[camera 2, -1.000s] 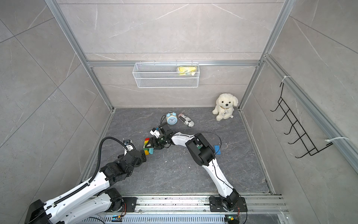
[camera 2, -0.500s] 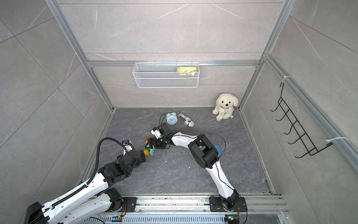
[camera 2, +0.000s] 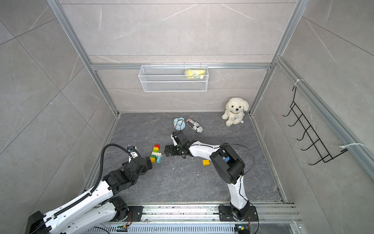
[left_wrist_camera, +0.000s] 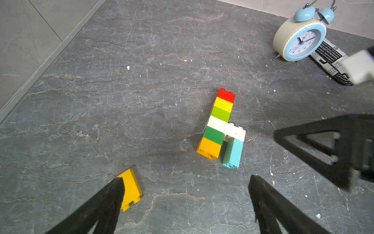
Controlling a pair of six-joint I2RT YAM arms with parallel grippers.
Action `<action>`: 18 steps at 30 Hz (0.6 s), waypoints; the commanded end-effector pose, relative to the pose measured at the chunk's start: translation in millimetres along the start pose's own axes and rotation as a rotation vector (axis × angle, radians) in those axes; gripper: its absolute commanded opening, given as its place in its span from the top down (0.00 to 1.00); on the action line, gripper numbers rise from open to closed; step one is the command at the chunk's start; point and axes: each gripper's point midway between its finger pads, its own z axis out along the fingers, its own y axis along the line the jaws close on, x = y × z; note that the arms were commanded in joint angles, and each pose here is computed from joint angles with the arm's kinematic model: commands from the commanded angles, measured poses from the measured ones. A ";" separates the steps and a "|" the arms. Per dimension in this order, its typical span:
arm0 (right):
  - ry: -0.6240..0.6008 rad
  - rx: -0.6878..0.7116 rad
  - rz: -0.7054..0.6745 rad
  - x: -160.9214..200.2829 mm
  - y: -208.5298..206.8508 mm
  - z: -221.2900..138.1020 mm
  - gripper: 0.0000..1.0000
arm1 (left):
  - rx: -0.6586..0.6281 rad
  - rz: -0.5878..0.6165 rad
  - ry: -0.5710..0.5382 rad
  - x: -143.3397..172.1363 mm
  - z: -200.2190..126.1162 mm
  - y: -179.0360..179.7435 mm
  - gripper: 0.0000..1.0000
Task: Assemble the letter h with lego
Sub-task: Place the lego brick at the center of the board, then move the lego brick at the center of the board.
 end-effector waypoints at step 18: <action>0.132 0.582 0.217 87.5 -161.8 -153.3 0.23 | 0.088 -0.006 0.055 4.9 5.3 -25.5 0.00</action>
